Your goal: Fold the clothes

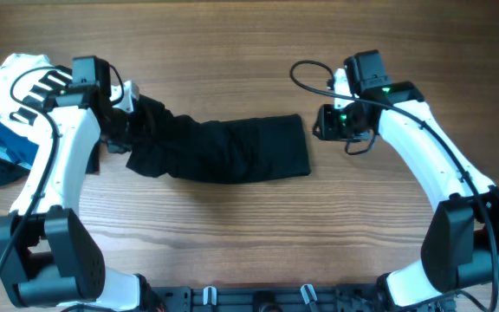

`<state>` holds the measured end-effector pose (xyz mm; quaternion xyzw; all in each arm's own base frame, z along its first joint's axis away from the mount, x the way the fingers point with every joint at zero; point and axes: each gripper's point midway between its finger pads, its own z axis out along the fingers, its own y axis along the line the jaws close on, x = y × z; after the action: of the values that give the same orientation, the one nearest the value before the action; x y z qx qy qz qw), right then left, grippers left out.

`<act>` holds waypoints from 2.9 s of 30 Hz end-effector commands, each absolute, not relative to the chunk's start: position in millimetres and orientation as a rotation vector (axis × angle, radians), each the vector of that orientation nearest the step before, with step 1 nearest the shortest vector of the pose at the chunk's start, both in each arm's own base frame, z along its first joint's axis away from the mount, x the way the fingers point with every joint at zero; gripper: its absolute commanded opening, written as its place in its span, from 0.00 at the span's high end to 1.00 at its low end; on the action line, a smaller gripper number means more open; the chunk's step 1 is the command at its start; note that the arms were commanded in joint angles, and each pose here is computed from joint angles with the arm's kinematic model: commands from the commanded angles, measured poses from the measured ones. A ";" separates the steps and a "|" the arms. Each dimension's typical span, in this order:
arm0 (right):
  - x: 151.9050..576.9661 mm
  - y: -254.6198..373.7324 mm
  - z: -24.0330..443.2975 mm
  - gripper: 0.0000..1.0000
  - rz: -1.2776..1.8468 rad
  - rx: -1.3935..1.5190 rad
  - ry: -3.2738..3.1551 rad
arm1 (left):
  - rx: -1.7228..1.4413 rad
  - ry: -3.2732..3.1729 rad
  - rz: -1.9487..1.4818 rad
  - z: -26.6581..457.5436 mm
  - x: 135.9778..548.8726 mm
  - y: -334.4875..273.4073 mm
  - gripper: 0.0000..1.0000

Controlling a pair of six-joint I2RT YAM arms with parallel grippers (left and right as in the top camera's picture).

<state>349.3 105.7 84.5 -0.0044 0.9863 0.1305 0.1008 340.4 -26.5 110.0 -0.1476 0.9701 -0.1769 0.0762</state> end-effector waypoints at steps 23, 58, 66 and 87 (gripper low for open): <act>320.0 145.6 -9.9 0.55 0.345 -0.255 3.097 | 0.035 2.780 -0.714 150.5 342.2 -235.2 0.89; 356.9 197.8 113.5 0.43 0.773 -0.522 2.767 | -0.338 2.686 -0.474 118.7 415.6 -136.0 0.72; 344.3 202.5 35.9 0.43 0.786 -0.486 2.986 | -0.308 2.858 -0.423 70.7 388.5 -150.4 0.75; 342.4 120.9 20.7 0.96 0.116 -0.004 3.167 | -0.245 3.102 -0.237 11.4 346.8 -153.3 0.75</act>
<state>339.3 161.8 24.0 -0.0725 0.9862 0.1466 -0.0266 356.0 -160.2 24.3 -0.0836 0.9913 -0.0963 0.0318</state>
